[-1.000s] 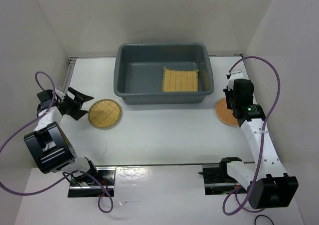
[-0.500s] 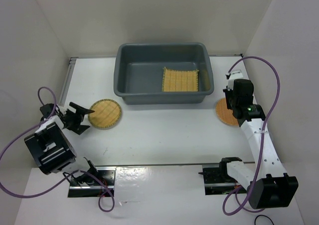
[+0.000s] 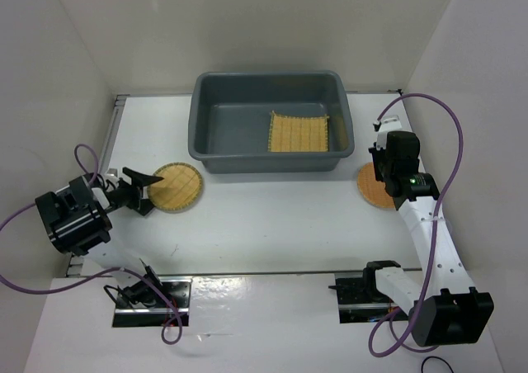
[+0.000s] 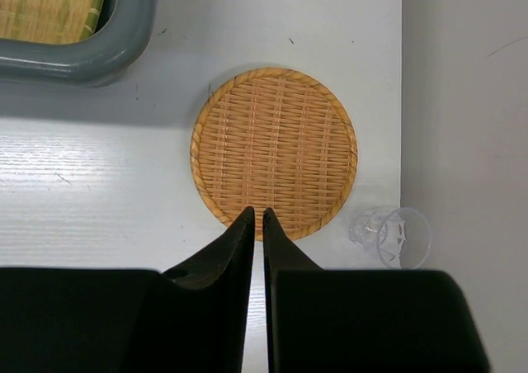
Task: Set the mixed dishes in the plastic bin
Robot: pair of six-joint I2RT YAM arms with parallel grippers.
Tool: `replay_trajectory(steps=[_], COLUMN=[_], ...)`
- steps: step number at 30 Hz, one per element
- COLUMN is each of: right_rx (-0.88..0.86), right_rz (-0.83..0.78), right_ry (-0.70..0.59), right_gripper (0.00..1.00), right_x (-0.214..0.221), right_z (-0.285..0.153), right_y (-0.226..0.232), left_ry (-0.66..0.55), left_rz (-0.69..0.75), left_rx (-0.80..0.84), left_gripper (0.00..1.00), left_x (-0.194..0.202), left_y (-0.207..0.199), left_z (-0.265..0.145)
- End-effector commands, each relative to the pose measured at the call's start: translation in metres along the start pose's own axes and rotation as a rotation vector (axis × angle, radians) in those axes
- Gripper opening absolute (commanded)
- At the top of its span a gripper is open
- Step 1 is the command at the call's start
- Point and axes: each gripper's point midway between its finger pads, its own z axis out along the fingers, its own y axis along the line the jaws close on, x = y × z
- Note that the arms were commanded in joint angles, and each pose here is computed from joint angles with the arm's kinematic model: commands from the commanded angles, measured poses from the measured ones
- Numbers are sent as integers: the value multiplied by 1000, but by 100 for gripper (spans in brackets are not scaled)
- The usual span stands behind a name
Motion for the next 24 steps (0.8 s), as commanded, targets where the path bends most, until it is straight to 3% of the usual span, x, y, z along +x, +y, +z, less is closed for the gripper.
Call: replay_trajectory(steps=[1, 6, 11, 13, 15, 19, 24], right_rx=[13, 13, 13, 13, 13, 13, 13], right_rz=[10, 10, 10, 10, 10, 10, 10], right_ry=[-46, -46, -46, -46, -46, -46, -46], right_gripper=[13, 14, 14, 14, 14, 15, 15], right_x=[-11, -11, -11, -11, -11, -11, -11], right_z=[-1, -1, -1, -1, -1, -1, -1], right_y=[-4, -4, -4, -4, -4, -4, -4], left_ry=[-66, -56, -43, -45, -53, -86, -211], left_rz=[44, 73, 79, 64, 61, 92, 159], left_rx=[-105, -112, -151, -176, -190, -200, -132], left_gripper=[92, 68, 25, 17, 0, 0, 0], left_x=[-6, -3, -2, -3, -4, -13, -30], left_y=[37, 34, 41, 46, 43, 24, -49], left_z=[15, 26, 36, 37, 34, 24, -23])
